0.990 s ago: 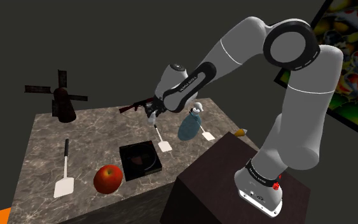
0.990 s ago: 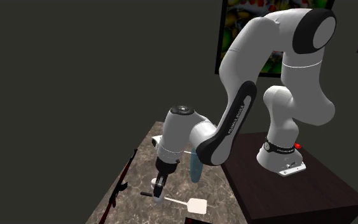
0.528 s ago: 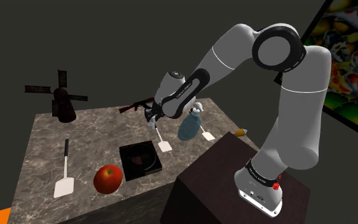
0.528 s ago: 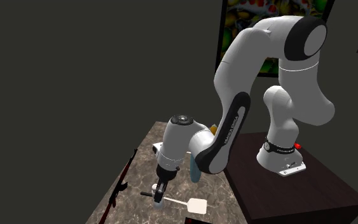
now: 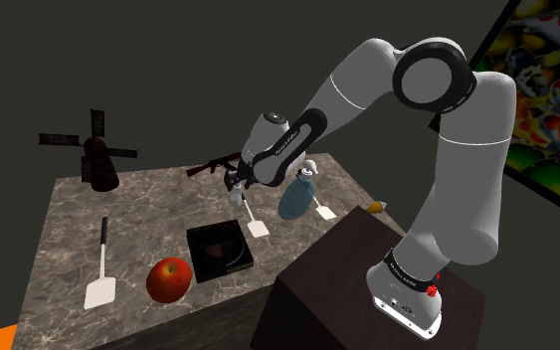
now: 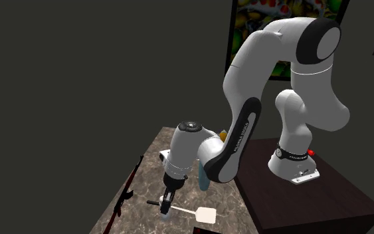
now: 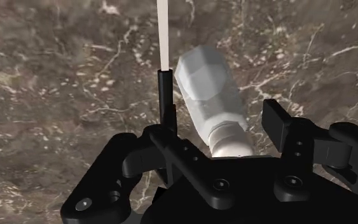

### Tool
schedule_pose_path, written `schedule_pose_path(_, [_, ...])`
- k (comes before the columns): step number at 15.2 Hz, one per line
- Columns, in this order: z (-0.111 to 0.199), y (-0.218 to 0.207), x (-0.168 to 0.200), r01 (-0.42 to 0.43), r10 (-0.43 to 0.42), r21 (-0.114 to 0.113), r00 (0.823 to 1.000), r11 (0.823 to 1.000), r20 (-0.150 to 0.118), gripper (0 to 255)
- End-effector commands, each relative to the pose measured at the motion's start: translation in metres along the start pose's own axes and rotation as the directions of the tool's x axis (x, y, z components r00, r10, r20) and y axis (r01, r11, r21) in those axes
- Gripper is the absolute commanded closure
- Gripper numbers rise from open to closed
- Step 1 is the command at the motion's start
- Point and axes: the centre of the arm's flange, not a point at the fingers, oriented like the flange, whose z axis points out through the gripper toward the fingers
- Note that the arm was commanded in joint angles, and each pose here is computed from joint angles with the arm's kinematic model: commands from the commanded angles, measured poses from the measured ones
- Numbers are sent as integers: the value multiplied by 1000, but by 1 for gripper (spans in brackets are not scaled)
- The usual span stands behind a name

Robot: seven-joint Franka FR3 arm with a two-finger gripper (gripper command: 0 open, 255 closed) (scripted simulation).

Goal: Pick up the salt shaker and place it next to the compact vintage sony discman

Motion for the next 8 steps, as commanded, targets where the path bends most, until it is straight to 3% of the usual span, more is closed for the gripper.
schedule_pose_path(1, [0,0,0,0,0,0,1000,1000,0,0])
schedule_pose_path(5, [0,0,0,0,0,0,1000,1000,0,0])
schedule_pose_path(8, [-40,0,0,0,0,0,1000,1000,0,0])
